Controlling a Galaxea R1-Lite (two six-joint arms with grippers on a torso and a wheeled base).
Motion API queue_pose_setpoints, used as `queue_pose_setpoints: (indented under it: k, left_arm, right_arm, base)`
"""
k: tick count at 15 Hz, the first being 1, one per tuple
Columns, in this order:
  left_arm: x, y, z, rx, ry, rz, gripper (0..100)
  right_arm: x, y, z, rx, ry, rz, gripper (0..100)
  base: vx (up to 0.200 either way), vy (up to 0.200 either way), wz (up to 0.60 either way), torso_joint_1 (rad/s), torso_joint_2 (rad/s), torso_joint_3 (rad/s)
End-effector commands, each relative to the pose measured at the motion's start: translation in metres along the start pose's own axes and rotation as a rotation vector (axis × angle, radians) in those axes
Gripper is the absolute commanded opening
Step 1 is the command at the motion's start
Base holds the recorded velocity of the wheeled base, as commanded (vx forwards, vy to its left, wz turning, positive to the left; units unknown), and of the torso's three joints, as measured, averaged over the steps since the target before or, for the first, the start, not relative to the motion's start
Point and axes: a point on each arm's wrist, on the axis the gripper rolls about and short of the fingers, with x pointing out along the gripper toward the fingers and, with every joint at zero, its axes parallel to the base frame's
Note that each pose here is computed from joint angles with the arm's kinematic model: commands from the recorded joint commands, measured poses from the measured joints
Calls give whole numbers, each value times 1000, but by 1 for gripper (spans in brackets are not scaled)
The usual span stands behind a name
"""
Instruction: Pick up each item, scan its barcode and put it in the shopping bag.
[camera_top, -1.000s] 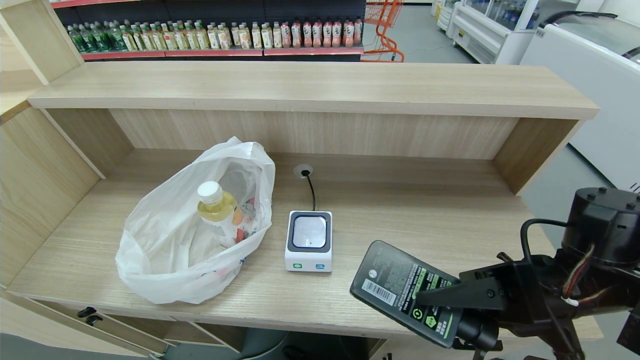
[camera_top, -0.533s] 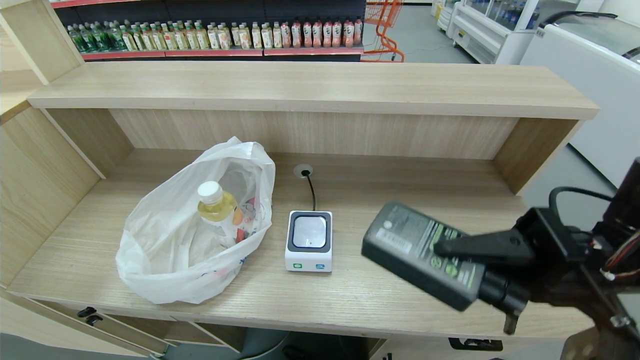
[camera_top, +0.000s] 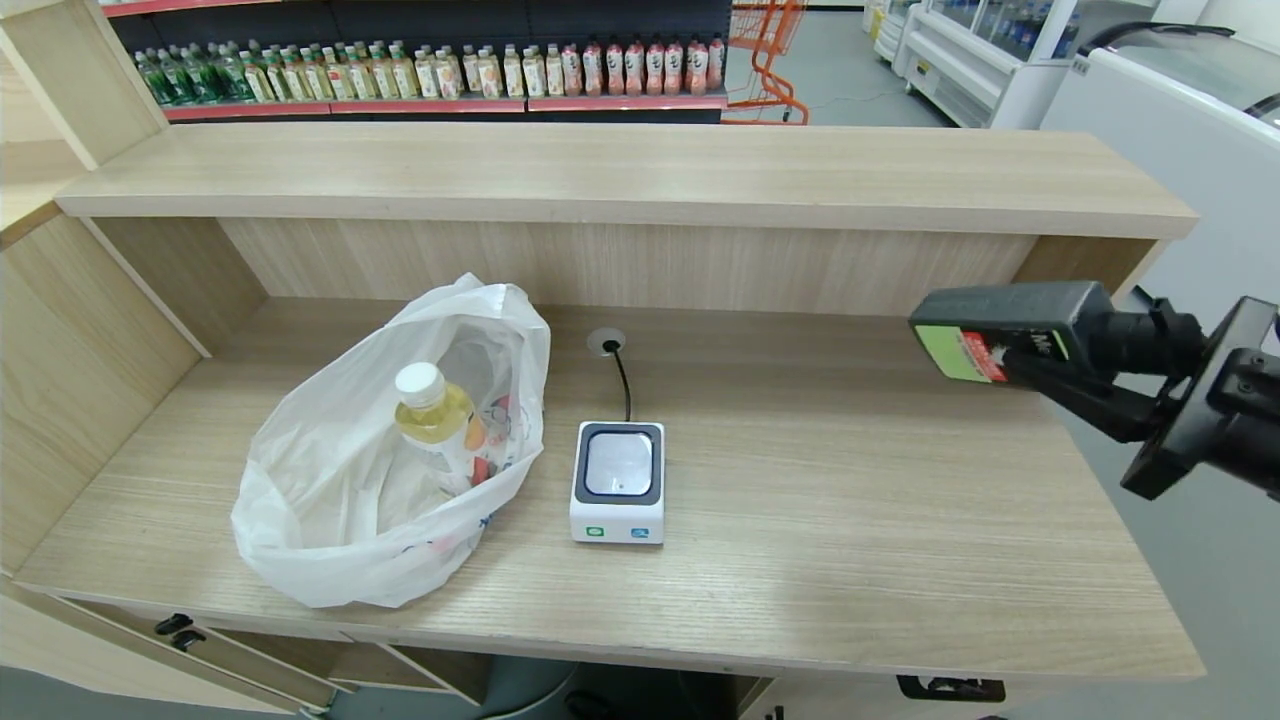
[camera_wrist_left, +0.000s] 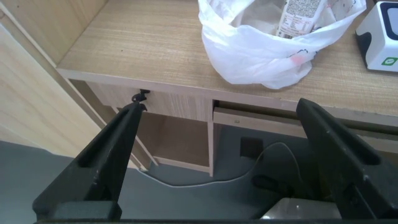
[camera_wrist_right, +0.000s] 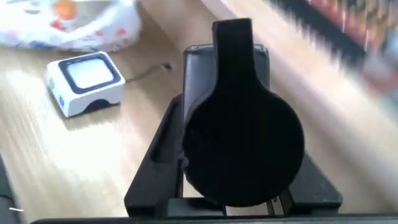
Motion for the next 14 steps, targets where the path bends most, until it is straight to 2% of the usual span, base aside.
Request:
queue_pose_setpoints:
  k: [1, 2, 3, 5, 6, 8, 11, 14]
  left_arm:
    - [0, 0, 0, 0, 0, 1, 100]
    - [0, 0, 0, 0, 0, -1, 100]
    - [0, 0, 0, 0, 2, 1, 100]
    - [0, 0, 0, 0, 2, -1, 100]
    - [0, 0, 0, 0, 0, -1, 100]
    - [0, 0, 0, 0, 0, -1, 100]
    - [0, 0, 0, 0, 2, -1, 100]
    - [0, 0, 0, 0, 2, -2, 100]
  right_arm:
    - [8, 7, 9, 381, 117, -52, 0]
    - [14, 11, 10, 620, 182, -39, 0]
    - [24, 12, 6, 773, 260, -48, 0]
    - [39, 18, 1, 1033, 307, -46, 0]
    - [53, 18, -2, 1203, 322, -59, 0]
    - [64, 16, -8, 1284, 345, -70, 0]
    - [62, 21, -17, 1306, 415, -77, 0]
    - [64, 23, -18, 1313, 431, -56, 0]
  base:
    - [0, 0, 0, 0, 0, 0]
    - [0, 0, 0, 0, 0, 0]
    - [0, 0, 0, 0, 0, 0]
    - [0, 0, 0, 0, 0, 0]
    - [0, 0, 0, 0, 0, 0]
    - [0, 0, 0, 0, 0, 0]
    - [0, 0, 0, 0, 0, 0]
    - [0, 0, 0, 0, 0, 0]
